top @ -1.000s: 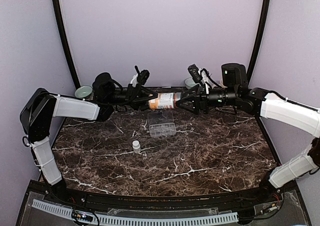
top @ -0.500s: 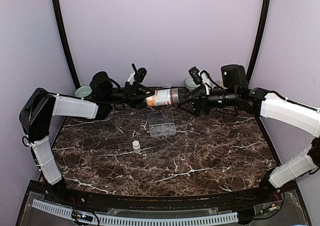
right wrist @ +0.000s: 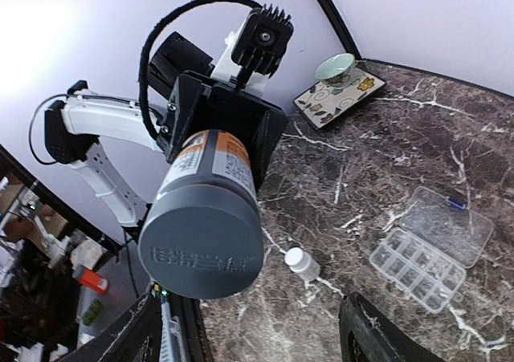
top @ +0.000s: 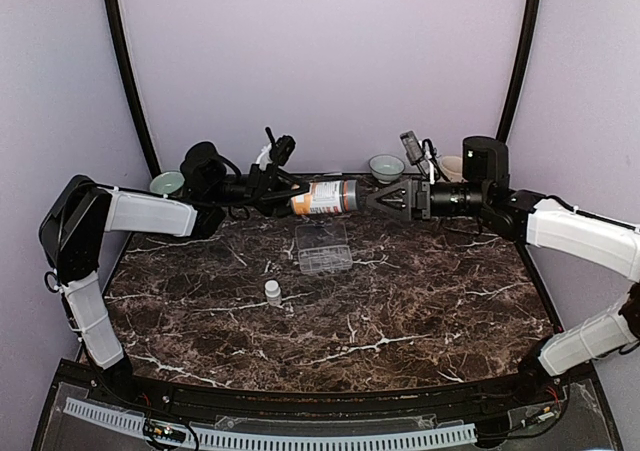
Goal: Sort the pills into containers
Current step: Unscrew the lid of the pill bottle.
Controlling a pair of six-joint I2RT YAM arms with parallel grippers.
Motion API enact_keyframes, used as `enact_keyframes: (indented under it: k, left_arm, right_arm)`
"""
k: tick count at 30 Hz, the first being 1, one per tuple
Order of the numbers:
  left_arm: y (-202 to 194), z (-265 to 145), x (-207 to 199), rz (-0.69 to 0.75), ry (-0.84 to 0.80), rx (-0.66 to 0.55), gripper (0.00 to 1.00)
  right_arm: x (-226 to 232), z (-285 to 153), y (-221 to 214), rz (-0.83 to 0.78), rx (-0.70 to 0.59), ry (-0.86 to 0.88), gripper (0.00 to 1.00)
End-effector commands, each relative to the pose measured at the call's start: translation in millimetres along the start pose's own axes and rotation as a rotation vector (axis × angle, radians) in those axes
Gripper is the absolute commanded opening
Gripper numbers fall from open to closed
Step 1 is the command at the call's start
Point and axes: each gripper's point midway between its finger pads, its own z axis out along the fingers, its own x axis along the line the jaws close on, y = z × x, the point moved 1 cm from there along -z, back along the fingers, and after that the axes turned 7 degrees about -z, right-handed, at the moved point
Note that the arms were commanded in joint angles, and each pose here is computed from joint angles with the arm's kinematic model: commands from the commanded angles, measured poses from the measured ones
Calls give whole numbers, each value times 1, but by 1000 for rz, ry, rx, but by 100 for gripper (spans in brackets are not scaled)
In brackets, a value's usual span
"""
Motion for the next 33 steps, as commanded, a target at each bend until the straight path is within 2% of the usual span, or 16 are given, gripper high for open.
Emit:
enact_keyframes:
  k: [1, 11, 23, 33]
  left_arm:
    - [3, 2, -17, 86, -24, 15, 11]
    - [4, 3, -16, 94, -13, 26, 11]
    - [8, 4, -14, 108, 12, 30, 10]
    - [12, 6, -16, 119, 9, 31, 10]
  right_arm:
    - [19, -5, 32, 147, -121, 120, 76]
    - [5, 8, 40, 461, -105, 137, 75]
    - [7, 13, 48, 557, -73, 142, 73]
    - [1, 17, 29, 599, -5, 111, 73]
